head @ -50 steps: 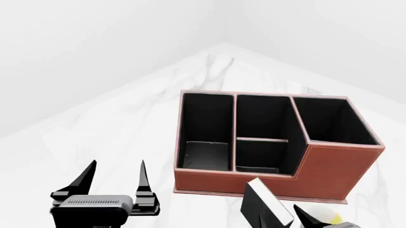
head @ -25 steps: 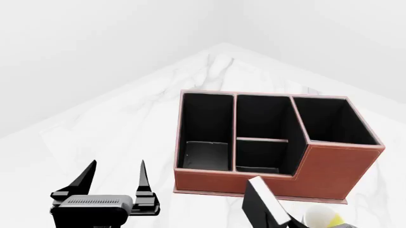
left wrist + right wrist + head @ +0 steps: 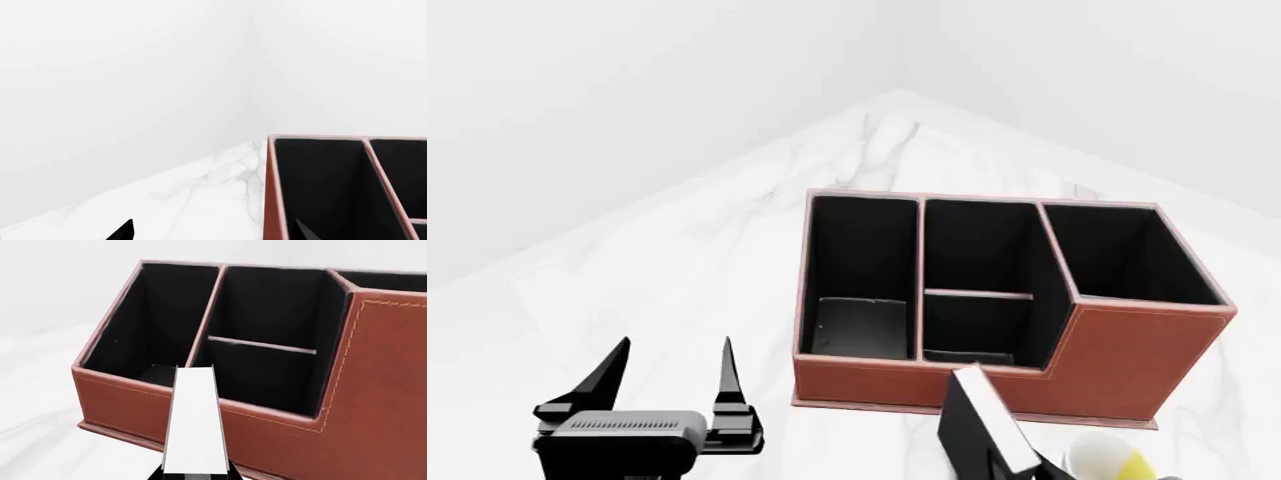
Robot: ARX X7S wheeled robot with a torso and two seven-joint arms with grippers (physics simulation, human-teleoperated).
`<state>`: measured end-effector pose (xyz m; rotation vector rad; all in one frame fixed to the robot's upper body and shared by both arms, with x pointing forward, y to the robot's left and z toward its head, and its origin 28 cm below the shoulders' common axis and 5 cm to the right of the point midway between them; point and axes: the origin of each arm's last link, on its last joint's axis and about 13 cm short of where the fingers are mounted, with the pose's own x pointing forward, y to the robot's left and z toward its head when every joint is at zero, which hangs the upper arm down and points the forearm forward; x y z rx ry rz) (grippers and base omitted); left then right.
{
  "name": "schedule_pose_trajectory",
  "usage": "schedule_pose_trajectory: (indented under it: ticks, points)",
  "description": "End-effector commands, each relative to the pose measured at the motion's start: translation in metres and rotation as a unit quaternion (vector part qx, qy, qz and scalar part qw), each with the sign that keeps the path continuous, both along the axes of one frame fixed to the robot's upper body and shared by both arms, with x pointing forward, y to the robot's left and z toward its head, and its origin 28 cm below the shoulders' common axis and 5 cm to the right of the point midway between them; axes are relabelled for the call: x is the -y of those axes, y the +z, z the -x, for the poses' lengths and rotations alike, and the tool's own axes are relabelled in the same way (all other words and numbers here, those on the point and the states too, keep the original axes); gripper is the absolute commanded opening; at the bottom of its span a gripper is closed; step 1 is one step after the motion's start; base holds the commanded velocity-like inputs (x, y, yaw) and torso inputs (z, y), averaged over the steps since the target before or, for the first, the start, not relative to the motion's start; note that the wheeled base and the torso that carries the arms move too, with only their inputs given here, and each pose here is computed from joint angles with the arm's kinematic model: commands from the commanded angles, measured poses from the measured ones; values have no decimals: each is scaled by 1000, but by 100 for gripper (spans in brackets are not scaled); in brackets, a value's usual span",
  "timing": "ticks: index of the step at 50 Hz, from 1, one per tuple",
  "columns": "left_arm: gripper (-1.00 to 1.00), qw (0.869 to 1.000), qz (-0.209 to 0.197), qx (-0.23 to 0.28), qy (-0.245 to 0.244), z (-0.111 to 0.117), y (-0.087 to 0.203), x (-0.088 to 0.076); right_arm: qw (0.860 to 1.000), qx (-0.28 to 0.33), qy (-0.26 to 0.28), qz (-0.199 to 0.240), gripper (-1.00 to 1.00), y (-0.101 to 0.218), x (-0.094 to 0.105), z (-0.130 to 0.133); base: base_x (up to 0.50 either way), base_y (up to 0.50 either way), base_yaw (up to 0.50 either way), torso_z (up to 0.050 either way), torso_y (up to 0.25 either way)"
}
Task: Pick up the book and place it in the right compartment of the caddy.
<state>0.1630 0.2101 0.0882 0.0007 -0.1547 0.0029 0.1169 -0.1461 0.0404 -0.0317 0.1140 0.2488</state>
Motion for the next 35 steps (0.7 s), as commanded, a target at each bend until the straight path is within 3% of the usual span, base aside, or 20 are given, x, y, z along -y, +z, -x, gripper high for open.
schedule_pose_trajectory:
  ticks: [1,12,16,23,35]
  points:
    - [100,1000,0,-1,-1,0,0,1,999,48,1,13,-100,25,0,2,0,0,0,0,0]
    - [100,1000,1,-1,0,0,0,0,997,81,-14,11,-100,50,2,1,0,0,0,0,1]
    - [100,1000,1,-1,0,0,0,0,996,90,-25,-10,-100,63,4,-5,0,0,0,0,0]
    - [100,1000,1,-3,1,-1,-1,0,991,125,-40,-16,-100,100,7,-17,0,0,0,0,1]
    - [100,1000,-1,-4,-1,-1,0,0,985,152,-40,-65,-100,162,12,-36,0,0,0,0,2]
